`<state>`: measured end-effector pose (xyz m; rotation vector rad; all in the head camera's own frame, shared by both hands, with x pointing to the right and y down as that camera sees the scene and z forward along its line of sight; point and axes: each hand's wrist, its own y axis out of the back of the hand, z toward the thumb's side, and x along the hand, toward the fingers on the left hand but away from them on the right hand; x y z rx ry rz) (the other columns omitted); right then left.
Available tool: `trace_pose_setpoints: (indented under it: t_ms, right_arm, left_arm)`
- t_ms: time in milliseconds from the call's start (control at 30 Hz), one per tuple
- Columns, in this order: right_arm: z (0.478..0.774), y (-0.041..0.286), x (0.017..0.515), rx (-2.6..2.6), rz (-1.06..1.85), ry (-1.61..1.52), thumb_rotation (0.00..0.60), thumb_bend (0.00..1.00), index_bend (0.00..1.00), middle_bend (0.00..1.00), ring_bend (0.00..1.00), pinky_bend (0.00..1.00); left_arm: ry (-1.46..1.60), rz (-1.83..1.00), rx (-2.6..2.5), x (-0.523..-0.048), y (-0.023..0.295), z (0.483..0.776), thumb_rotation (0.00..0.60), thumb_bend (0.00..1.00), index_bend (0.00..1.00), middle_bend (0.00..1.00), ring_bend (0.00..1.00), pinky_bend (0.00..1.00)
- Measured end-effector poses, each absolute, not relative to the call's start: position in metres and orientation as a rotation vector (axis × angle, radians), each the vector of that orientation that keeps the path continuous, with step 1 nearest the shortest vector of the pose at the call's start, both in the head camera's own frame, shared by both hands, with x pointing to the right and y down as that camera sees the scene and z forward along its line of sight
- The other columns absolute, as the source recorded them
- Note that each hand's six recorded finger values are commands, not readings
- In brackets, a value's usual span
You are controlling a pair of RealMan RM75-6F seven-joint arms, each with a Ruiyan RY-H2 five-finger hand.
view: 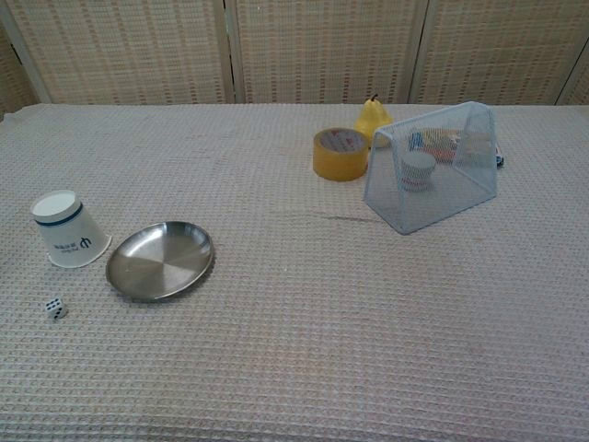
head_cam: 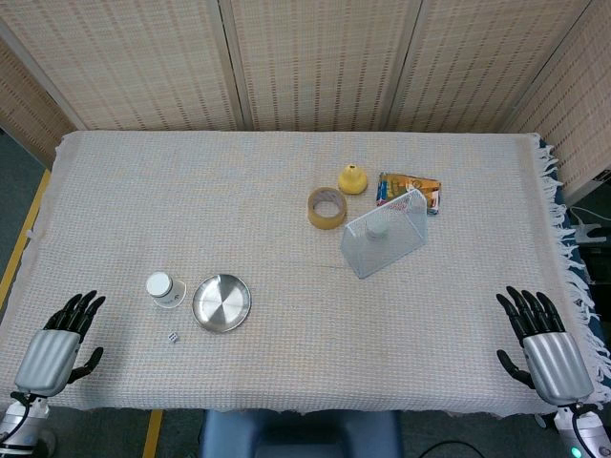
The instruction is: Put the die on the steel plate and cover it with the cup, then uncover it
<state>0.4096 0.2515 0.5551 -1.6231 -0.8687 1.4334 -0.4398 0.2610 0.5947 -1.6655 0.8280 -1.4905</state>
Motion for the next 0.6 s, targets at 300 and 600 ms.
trace_pose_setpoints:
  t_ms: [300,600]
  right_arm:
    - [0.552,0.251,0.41,-1.621,1.426,-0.878,0.6,0.2,0.0,0.0,0.0,0.0]
    - [0.549,0.25,0.411,-1.616,1.419,-0.89,0.6,0.2,0.0,0.0,0.0,0.0]
  left_arm:
    - [0.8,-1.47,-1.707,-0.43,0.266,0.598,0.6,0.37,0.0,0.08,0.07,0.3]
    - [0.842,-1.387,-1.75,-0.419,0.275,0.599,0.6,0.36,0.27,0.92,0.8,0.9]
